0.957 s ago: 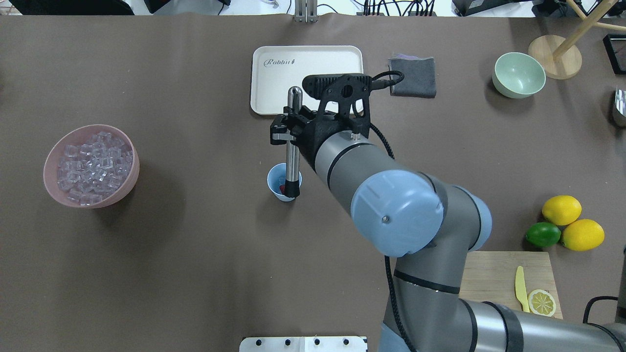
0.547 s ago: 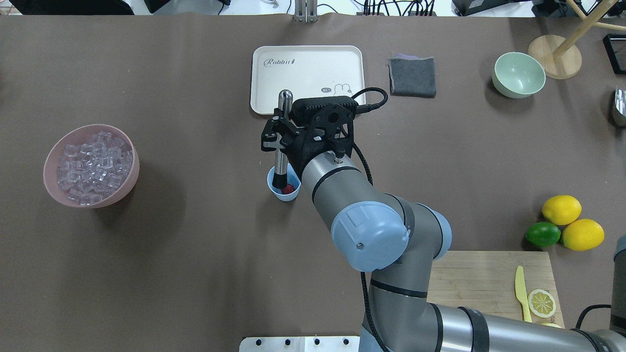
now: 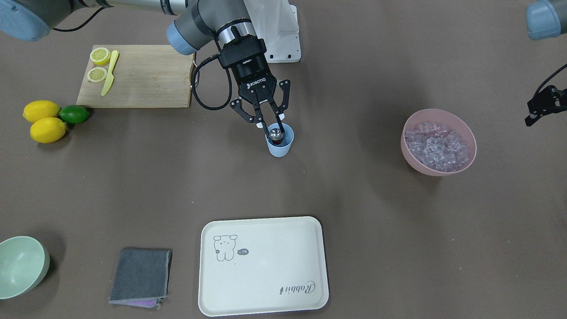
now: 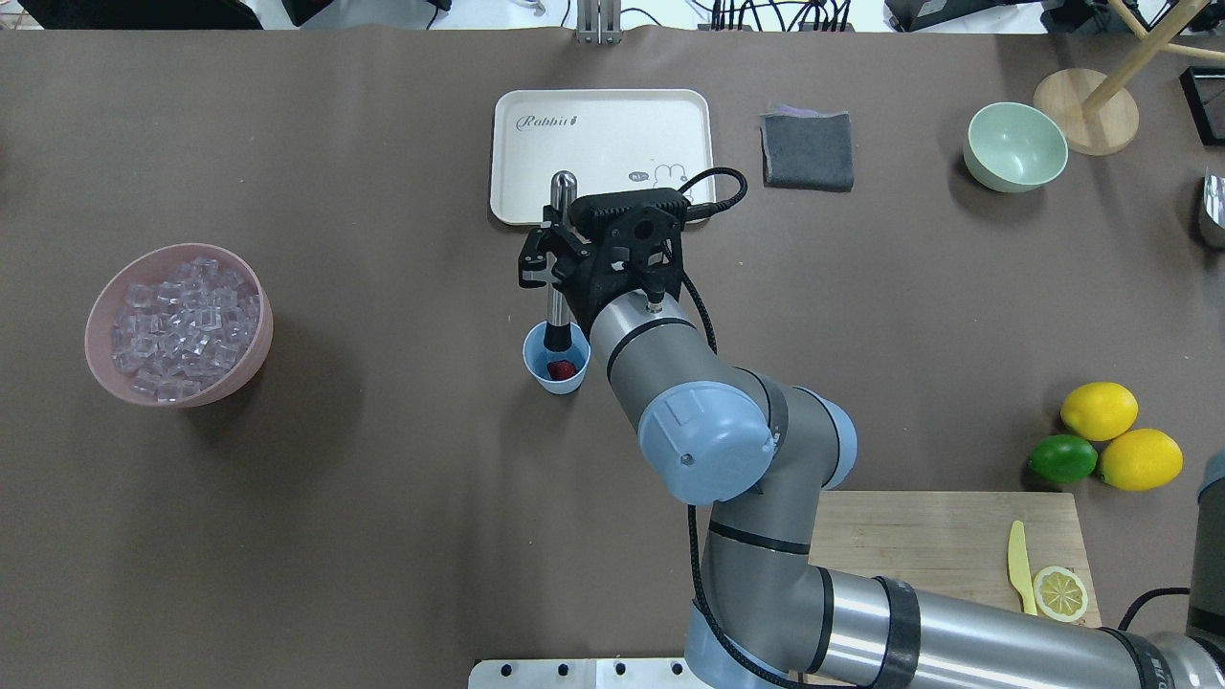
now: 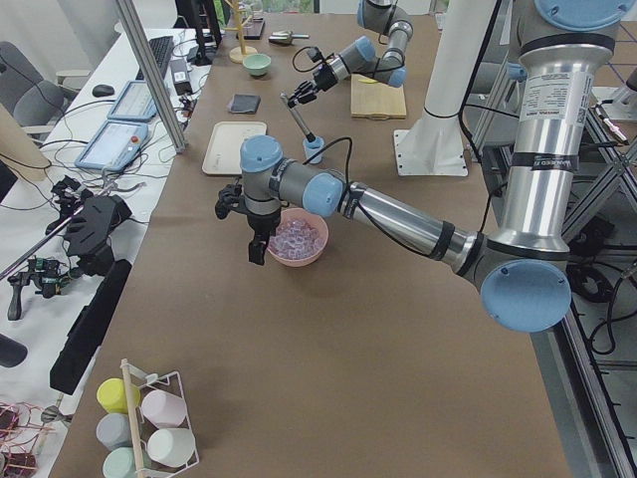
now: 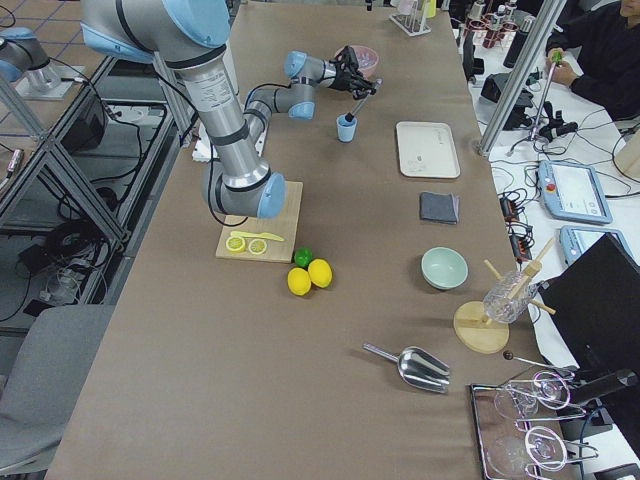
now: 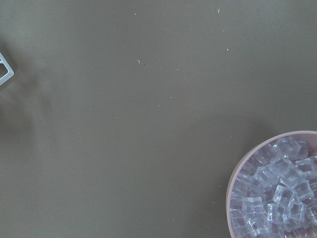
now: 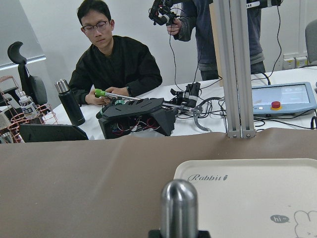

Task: Mash ice and strawberries in cup
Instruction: 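Pound the muddler up and down inside the cup with the right gripper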

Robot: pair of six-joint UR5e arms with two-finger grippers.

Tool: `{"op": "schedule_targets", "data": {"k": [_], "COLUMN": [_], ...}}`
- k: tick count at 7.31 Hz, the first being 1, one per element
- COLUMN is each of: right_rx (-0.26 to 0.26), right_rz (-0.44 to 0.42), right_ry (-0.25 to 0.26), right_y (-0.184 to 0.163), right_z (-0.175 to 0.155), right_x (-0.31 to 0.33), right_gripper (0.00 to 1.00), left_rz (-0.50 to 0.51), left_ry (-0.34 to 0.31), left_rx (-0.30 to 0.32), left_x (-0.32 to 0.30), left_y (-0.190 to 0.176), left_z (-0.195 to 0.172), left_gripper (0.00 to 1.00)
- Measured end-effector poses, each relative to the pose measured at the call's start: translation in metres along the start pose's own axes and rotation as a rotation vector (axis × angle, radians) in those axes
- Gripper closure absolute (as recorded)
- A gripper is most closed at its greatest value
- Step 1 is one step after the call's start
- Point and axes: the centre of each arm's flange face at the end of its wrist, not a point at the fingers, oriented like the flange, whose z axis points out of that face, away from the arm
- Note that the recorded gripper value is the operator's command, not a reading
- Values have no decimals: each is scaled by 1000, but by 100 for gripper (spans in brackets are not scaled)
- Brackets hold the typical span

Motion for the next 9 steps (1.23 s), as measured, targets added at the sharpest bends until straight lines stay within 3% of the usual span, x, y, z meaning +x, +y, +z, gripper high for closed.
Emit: {"op": "schedule_targets", "data": {"k": [5,9], "right_rx": [-7,38], "right_rz": [3,-15], "right_ry": [-11,-78], "right_y": [19,-27], "right_z": [7,-23], "right_x": [1,-16], "right_gripper": [100,100], "left_rz": [2,0], "left_ry": [1,0], "left_rx": [3,1], "left_x": [1,0], "left_y": [0,0], "left_z": [-1,0], "left_gripper": [2,2]}}
